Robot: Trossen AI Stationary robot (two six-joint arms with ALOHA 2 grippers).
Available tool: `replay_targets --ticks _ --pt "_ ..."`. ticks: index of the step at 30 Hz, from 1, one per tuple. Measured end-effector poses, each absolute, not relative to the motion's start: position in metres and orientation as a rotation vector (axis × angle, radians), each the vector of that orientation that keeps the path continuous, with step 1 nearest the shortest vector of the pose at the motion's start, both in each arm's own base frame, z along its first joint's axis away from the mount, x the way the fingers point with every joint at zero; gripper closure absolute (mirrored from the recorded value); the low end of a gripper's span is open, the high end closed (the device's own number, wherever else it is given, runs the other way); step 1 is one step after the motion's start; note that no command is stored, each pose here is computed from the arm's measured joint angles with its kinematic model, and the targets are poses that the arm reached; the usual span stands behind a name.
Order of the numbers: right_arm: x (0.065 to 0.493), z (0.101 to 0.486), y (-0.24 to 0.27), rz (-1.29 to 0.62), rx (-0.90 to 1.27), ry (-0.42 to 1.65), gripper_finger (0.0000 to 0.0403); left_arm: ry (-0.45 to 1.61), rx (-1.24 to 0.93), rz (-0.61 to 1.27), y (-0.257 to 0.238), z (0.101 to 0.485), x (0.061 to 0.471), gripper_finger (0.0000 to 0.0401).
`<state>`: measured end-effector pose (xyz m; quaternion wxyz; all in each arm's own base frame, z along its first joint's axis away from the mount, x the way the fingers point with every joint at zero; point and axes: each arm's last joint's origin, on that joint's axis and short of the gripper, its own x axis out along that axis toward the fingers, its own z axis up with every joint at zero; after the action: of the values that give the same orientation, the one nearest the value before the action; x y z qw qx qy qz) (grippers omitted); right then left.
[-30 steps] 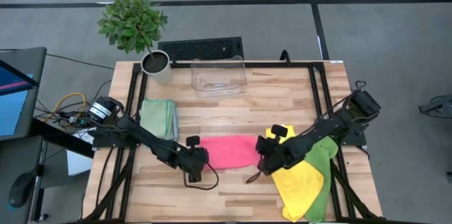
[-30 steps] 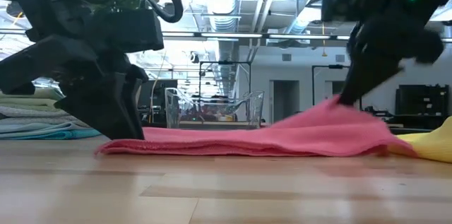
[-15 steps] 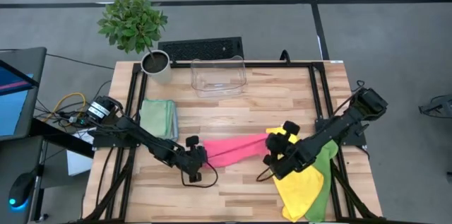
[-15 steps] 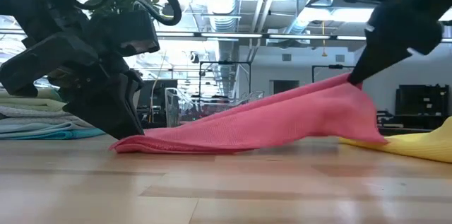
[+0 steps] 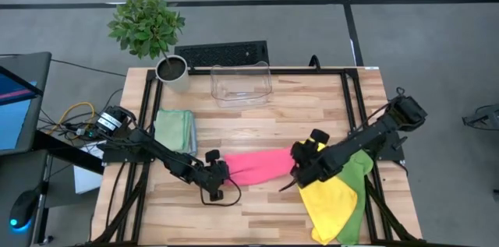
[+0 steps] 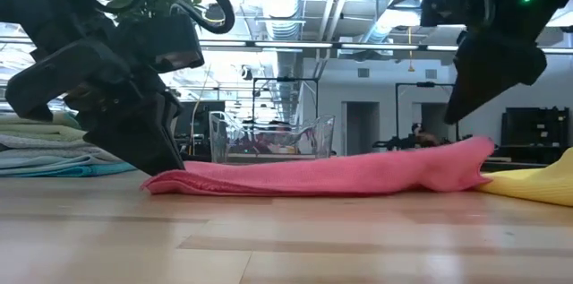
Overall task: Fold microfiber towels
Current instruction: Fold the pink microfiber cloth
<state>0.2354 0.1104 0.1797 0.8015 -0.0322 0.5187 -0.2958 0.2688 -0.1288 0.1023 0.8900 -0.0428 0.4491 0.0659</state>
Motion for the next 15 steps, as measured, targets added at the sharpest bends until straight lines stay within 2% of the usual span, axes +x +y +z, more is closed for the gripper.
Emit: replay_targets --ticks 3,6,9,12,15 --pt "0.229 0.187 0.101 -0.709 -0.103 1.099 0.0181 0.935 -0.119 0.144 -0.129 0.102 0.269 0.0392" --pt "0.226 0.201 0.102 -0.712 -0.057 0.993 0.0145 0.930 -0.154 0.143 -0.130 0.108 0.270 0.0393" --pt "0.230 0.214 0.119 -0.601 0.066 0.830 0.0137 0.943 -0.182 0.100 -0.132 0.122 0.269 0.0393" --pt "0.237 0.218 0.139 -0.483 0.091 0.729 0.0139 0.884 -0.128 0.073 -0.132 0.148 0.269 0.0393" --pt "0.240 0.206 0.150 -0.458 0.050 0.743 0.0141 0.796 -0.040 0.195 -0.122 0.165 0.266 0.0393"
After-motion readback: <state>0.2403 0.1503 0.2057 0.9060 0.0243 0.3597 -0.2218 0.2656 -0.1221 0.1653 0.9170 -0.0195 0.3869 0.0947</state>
